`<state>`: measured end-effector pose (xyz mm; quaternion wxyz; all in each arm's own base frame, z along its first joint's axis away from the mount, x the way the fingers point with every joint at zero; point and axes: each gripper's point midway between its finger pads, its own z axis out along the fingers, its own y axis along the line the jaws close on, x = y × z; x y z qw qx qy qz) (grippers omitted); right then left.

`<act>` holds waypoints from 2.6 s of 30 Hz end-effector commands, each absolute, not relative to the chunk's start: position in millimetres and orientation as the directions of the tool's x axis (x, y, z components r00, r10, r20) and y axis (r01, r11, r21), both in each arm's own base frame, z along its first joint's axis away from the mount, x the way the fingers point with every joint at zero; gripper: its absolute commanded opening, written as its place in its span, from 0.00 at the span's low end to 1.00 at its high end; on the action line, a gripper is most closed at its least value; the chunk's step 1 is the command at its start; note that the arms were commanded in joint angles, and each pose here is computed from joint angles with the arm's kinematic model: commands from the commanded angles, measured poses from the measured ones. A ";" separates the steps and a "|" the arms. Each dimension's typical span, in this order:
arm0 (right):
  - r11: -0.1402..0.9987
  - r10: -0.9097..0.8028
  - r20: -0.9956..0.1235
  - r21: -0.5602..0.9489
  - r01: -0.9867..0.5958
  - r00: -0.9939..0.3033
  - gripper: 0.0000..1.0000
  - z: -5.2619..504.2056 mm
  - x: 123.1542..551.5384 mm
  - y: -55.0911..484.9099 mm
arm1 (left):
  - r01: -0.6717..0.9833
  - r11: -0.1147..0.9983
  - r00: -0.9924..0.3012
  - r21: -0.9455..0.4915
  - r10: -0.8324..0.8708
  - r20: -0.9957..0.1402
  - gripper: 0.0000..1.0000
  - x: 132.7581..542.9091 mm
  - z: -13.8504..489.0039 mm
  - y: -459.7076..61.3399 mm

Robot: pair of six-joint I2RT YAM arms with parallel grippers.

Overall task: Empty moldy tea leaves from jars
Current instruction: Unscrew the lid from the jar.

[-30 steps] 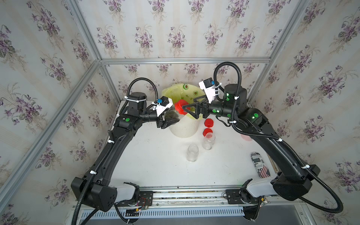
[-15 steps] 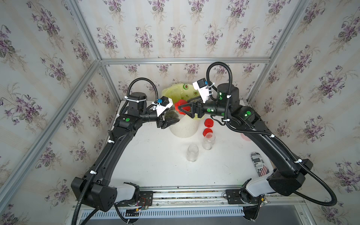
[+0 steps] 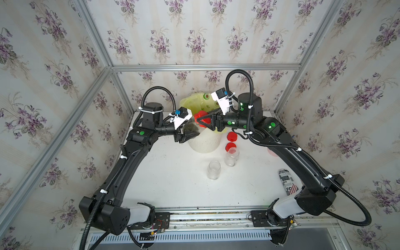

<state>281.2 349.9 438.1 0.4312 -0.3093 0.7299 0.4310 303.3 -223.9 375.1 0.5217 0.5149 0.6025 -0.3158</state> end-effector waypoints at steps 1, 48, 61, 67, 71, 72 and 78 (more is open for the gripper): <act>0.400 -0.098 -0.918 0.317 -0.860 -0.384 0.52 446.5 275.8 352.5 | 0.947 0.262 0.108 0.185 0.283 -0.953 0.56 302.8 380.1 -224.7; -0.194 -0.413 -0.879 -0.170 -0.966 0.237 0.55 428.8 231.4 352.5 | 0.963 0.211 0.112 0.167 0.249 -0.962 0.56 292.5 384.5 -228.4; -0.076 -0.360 -0.921 -0.129 -0.989 0.148 0.83 455.9 242.3 358.5 | 0.954 0.238 0.115 0.182 0.267 -0.957 0.56 297.1 383.2 -226.5; 0.038 -0.334 -0.939 -0.100 -0.994 0.081 0.91 463.3 255.8 358.3 | 0.948 0.255 0.116 0.190 0.279 -0.953 0.56 300.2 382.2 -225.3; 0.128 -0.291 -0.956 -0.076 -0.989 0.036 0.95 473.4 262.7 354.8 | 0.945 0.266 0.111 0.191 0.289 -0.951 0.56 303.8 379.7 -225.0; 0.154 -0.277 -0.961 -0.066 -0.986 0.021 0.95 476.7 264.4 353.1 | 0.943 0.270 0.112 0.193 0.290 -0.950 0.56 304.5 380.2 -224.7; 0.311 -0.146 -0.982 0.068 -0.948 -0.119 0.99 494.3 272.5 340.8 | 0.939 0.282 0.106 0.195 0.302 -0.947 0.56 307.8 377.2 -224.8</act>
